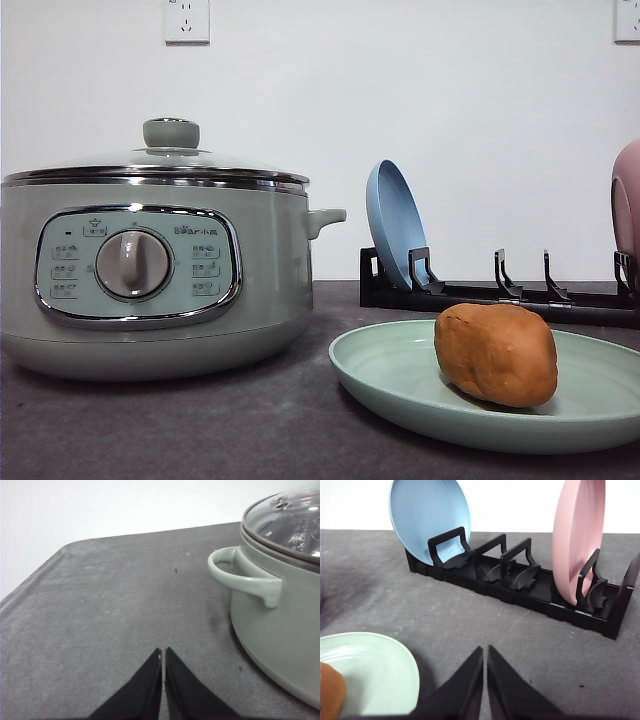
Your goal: Transfer potato from steamer to green plate
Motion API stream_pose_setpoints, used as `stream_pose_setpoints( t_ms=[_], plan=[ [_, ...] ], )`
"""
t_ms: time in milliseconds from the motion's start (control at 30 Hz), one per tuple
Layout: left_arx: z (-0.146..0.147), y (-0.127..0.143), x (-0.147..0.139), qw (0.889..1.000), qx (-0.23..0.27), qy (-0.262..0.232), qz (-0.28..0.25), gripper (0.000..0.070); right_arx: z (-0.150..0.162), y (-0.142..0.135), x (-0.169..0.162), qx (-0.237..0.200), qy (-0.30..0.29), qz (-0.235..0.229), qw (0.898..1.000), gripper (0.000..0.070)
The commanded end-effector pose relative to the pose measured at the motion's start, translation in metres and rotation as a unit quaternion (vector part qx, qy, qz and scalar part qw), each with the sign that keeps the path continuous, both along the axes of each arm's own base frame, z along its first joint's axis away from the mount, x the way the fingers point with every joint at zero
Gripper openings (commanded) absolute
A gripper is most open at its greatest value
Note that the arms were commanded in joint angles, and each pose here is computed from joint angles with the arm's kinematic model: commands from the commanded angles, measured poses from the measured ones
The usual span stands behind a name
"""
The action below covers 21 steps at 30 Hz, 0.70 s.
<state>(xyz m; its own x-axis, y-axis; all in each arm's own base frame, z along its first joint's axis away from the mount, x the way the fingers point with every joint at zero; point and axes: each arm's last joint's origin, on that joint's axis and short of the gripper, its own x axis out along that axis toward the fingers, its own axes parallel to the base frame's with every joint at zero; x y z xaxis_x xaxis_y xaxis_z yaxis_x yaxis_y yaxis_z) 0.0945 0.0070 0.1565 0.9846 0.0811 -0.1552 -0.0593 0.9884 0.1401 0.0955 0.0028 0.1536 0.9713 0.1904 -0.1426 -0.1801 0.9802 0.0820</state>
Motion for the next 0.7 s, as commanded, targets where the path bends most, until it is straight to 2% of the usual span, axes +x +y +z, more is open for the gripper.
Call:
stream_pose_setpoints(
  t_ms=[0, 667],
  plan=[
    [-0.0072, 0.0002, 0.0008, 1.0, 0.001, 0.012, 0.0, 0.0003, -0.0017, -0.0001, 0.0001, 0.003, 0.002, 0.0, 1.0, 0.0001],
    [-0.0072, 0.0002, 0.0008, 1.0, 0.001, 0.013, 0.0, 0.0003, -0.0017, -0.0001, 0.0001, 0.003, 0.002, 0.0, 1.0, 0.0001]
  ],
)
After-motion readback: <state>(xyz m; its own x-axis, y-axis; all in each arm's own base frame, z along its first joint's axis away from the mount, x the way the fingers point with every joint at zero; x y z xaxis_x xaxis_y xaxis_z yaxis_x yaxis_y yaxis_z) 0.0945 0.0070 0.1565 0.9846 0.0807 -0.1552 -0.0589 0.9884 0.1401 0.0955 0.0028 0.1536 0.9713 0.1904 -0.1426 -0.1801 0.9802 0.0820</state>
